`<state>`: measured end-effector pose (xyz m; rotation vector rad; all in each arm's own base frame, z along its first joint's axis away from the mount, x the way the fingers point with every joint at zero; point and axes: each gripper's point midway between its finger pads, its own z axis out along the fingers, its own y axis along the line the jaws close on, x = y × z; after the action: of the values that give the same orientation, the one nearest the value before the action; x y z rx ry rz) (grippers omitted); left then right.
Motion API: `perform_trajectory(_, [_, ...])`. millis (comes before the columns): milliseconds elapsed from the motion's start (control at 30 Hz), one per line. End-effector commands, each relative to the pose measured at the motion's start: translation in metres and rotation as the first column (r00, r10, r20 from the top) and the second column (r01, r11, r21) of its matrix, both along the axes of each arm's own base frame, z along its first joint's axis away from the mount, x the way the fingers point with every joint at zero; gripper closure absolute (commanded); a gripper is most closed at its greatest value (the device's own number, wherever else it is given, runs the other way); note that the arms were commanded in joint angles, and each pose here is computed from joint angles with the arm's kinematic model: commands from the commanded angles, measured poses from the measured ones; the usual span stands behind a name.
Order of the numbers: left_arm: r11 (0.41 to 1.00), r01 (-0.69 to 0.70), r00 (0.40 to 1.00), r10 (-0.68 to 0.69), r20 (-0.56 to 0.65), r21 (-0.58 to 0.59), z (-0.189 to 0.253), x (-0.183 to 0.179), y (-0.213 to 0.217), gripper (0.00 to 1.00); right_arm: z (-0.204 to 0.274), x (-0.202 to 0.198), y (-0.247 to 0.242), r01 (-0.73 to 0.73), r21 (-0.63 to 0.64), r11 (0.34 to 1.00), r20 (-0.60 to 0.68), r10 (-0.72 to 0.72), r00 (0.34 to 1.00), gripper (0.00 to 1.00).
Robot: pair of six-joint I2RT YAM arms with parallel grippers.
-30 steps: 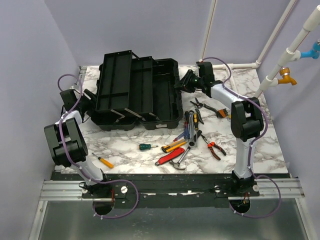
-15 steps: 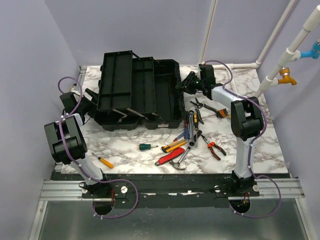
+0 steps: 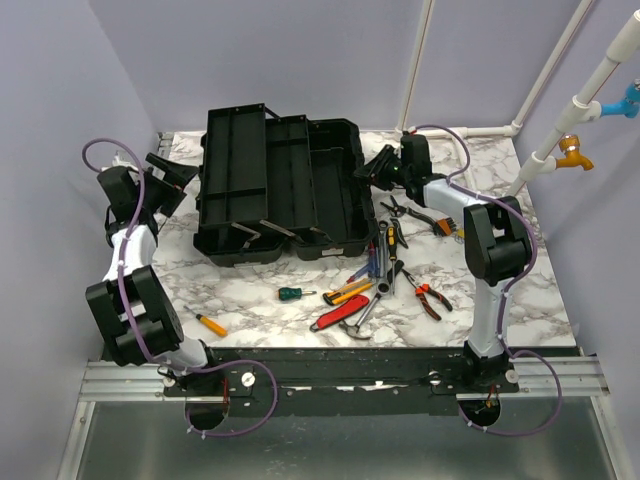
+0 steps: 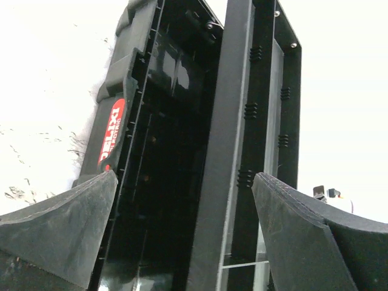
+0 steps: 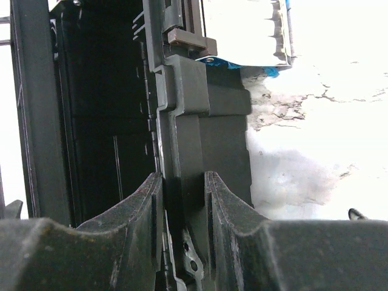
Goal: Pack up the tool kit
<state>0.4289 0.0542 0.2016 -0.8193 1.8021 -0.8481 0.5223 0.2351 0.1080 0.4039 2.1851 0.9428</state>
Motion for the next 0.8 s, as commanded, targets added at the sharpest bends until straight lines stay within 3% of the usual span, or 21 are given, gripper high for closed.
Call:
perform_trajectory(0, [0.999,0.022,1.000,-0.022,0.001,0.027,0.026,-0.008,-0.007,0.02,-0.051,-0.027,-0.015,0.065,-0.036,0.997,-0.175,-0.071,0.982,0.94])
perform_trajectory(133, [0.991,-0.042,0.998,0.035,0.059,0.131,0.061,-0.028,-0.003,0.02,-0.050,-0.026,-0.004,0.067,0.034,0.997,-0.200,-0.059,0.978,0.91])
perform_trajectory(267, [0.971,-0.065,0.990,0.033,0.140,0.228,0.106,-0.049,-0.014,0.02,-0.032,-0.020,-0.004,0.070,0.020,0.997,-0.151,-0.067,0.986,0.57])
perform_trajectory(467, [0.952,-0.008,0.969,-0.067,0.236,0.306,0.143,-0.069,-0.075,0.02,0.009,-0.010,-0.031,0.115,-0.145,0.983,-0.046,-0.123,0.991,0.18])
perform_trajectory(767, [0.861,0.200,0.895,-0.355,0.271,0.467,0.148,-0.109,-0.193,0.02,0.043,-0.050,-0.089,0.226,-0.364,0.904,0.054,-0.221,0.974,0.17])
